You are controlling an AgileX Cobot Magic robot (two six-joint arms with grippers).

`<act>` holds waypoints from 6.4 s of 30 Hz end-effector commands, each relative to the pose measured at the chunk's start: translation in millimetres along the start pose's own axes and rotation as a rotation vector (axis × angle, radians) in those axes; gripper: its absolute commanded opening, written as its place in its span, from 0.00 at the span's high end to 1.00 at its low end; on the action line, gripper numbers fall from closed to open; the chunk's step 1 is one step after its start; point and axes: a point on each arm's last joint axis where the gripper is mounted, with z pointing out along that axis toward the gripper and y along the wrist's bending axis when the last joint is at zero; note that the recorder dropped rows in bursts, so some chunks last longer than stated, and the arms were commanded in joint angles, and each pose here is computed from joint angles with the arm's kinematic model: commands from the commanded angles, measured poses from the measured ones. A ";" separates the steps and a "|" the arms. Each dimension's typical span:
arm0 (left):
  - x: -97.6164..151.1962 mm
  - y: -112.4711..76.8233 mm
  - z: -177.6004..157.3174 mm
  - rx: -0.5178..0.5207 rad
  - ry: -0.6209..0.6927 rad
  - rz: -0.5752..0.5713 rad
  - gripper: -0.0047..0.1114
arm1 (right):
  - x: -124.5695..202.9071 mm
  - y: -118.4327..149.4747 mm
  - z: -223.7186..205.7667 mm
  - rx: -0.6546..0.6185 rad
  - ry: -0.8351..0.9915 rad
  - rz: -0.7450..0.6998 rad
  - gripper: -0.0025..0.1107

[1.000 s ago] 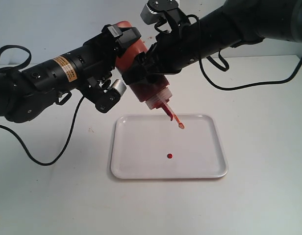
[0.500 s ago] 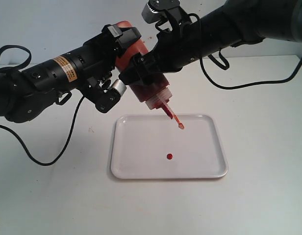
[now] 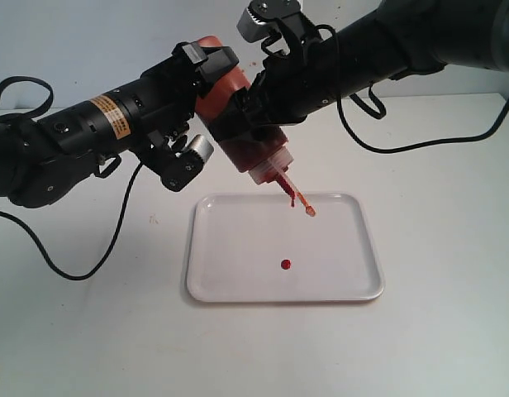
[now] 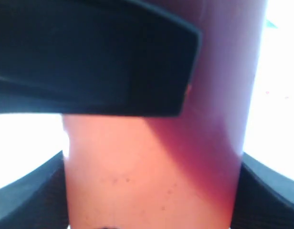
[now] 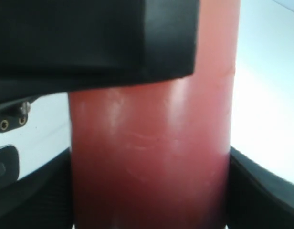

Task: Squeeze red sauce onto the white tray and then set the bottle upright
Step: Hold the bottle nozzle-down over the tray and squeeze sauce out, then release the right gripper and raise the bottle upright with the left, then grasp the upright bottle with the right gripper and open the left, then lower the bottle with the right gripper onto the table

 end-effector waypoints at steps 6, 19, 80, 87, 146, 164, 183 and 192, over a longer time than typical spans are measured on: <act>8.9 14.5 -0.5 -0.080 0.053 -0.033 0.96 | 0.6 -0.3 -2.1 -0.009 0.009 -0.029 0.98; 8.9 14.5 -0.5 -0.080 0.053 -0.033 0.96 | 0.5 -0.4 -2.0 -0.008 0.008 -0.029 0.98; -11.6 -34.7 -28.0 -0.048 0.240 -0.756 0.96 | -11.7 -30.8 -161.6 0.436 -0.038 -0.013 0.07; -15.6 -35.9 -40.4 -0.177 0.252 -1.141 0.96 | 24.6 -54.8 -162.5 0.367 -0.163 0.145 0.07; -4.0 -40.0 -31.2 -0.067 -0.031 -2.244 0.32 | -24.5 39.3 26.3 0.062 -0.412 -0.362 0.98; -2.3 -48.9 -31.3 -0.033 0.088 -2.196 0.06 | -16.0 -2.8 12.8 0.228 -0.369 -0.328 0.98; 9.4 -57.8 -33.7 -0.125 0.270 -2.215 0.06 | 0.9 -115.8 83.4 0.058 -0.506 -0.245 0.98; 10.1 -57.8 -33.8 -0.130 0.275 -2.192 0.06 | 19.5 -127.2 85.9 -0.201 -0.601 -0.226 0.98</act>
